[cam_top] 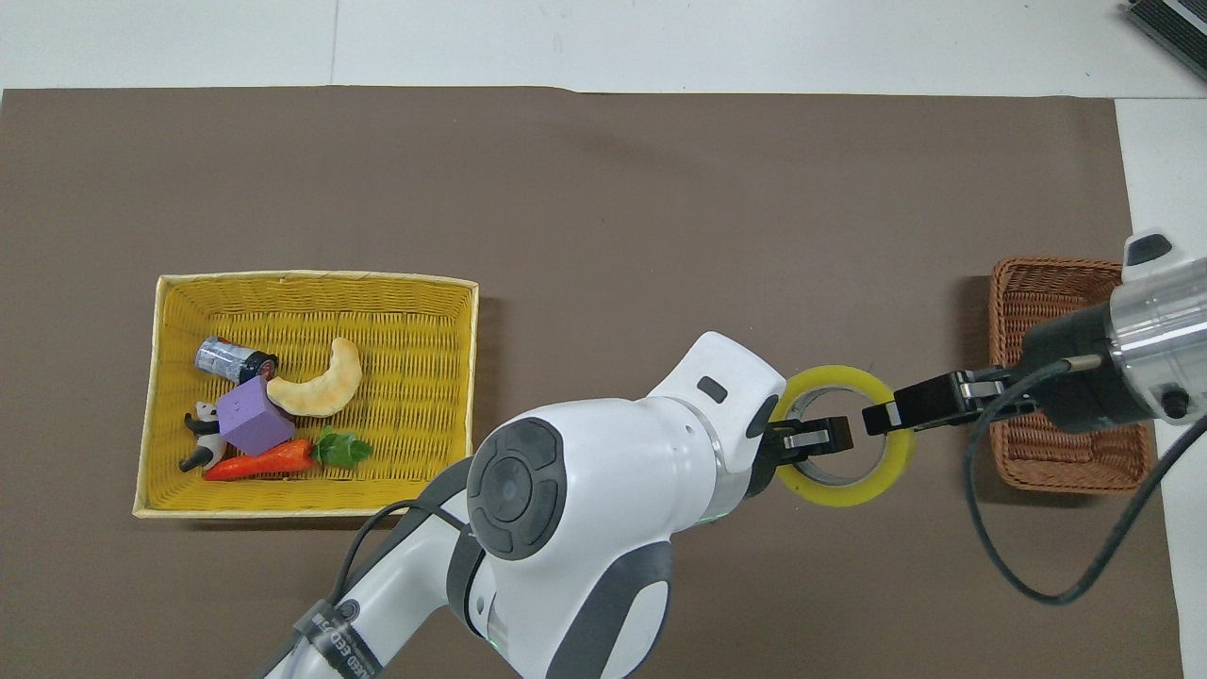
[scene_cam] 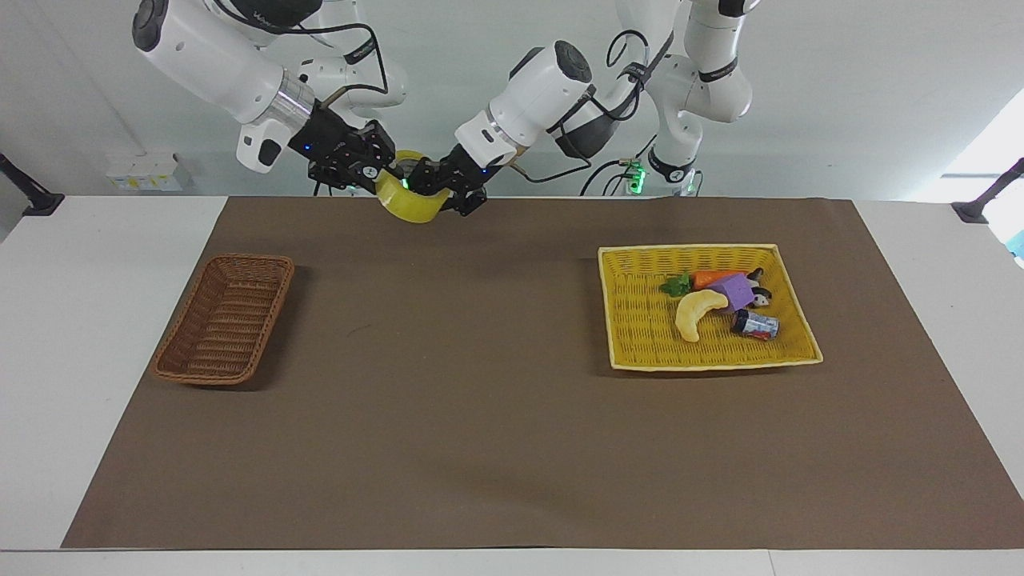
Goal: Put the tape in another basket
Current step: 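Close the right gripper on the tape rim beside the left gripper, then open the left gripper and pull the tape toward the basket with the right gripper, then lower the tape into the wicker basket while the left gripper withdraws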
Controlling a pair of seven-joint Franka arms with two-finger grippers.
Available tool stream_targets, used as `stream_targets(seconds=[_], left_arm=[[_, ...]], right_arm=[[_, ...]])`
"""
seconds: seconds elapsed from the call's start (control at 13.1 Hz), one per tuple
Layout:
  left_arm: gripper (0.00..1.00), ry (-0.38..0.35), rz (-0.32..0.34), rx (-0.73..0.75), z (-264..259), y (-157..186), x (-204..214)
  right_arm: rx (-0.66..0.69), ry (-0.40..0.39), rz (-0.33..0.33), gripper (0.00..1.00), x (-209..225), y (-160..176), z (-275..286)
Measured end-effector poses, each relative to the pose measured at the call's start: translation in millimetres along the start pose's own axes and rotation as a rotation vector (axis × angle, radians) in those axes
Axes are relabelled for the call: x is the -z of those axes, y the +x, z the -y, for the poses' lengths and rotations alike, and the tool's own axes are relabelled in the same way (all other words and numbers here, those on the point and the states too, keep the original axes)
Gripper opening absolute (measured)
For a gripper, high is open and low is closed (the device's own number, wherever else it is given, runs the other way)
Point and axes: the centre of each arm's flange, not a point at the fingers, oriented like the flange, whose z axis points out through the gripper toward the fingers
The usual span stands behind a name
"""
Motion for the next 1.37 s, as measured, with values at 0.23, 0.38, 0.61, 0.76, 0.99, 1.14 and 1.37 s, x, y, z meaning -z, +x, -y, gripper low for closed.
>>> stream_targets(seconds=[0.23, 0.38, 0.61, 0.76, 0.99, 1.14, 1.37], left_arm=[[0.83, -0.029, -0.015, 0.014, -12, -2, 16], [1.0, -0.043, -0.023, 0.062, -17, -3, 27], [1.0, -0.024, 0.004, 0.079, -19, -5, 42], [1.0, 0.012, 0.002, 0.09, -8, 13, 62], [1.0, 0.092, -0.072, 0.062, 16, 50, 83], [1.0, 0.161, -0.084, 0.027, 46, 83, 101], [1.0, 0.234, -0.073, -0.038, 110, 142, 145]], right_arm=[[-0.017, 0.004, 0.004, 0.54, 3, 3, -9], [-0.035, 0.01, -0.021, 0.54, 16, 3, -28], [-0.024, 0.009, -0.072, 0.54, 43, -1, -71], [-0.028, -0.023, -0.098, 0.54, 59, -6, -99], [-0.033, -0.048, -0.129, 0.54, 78, -14, -141], [-0.009, -0.038, -0.144, 0.54, 83, -13, -177], [0.005, -0.021, -0.184, 0.54, 82, -2, -254]])
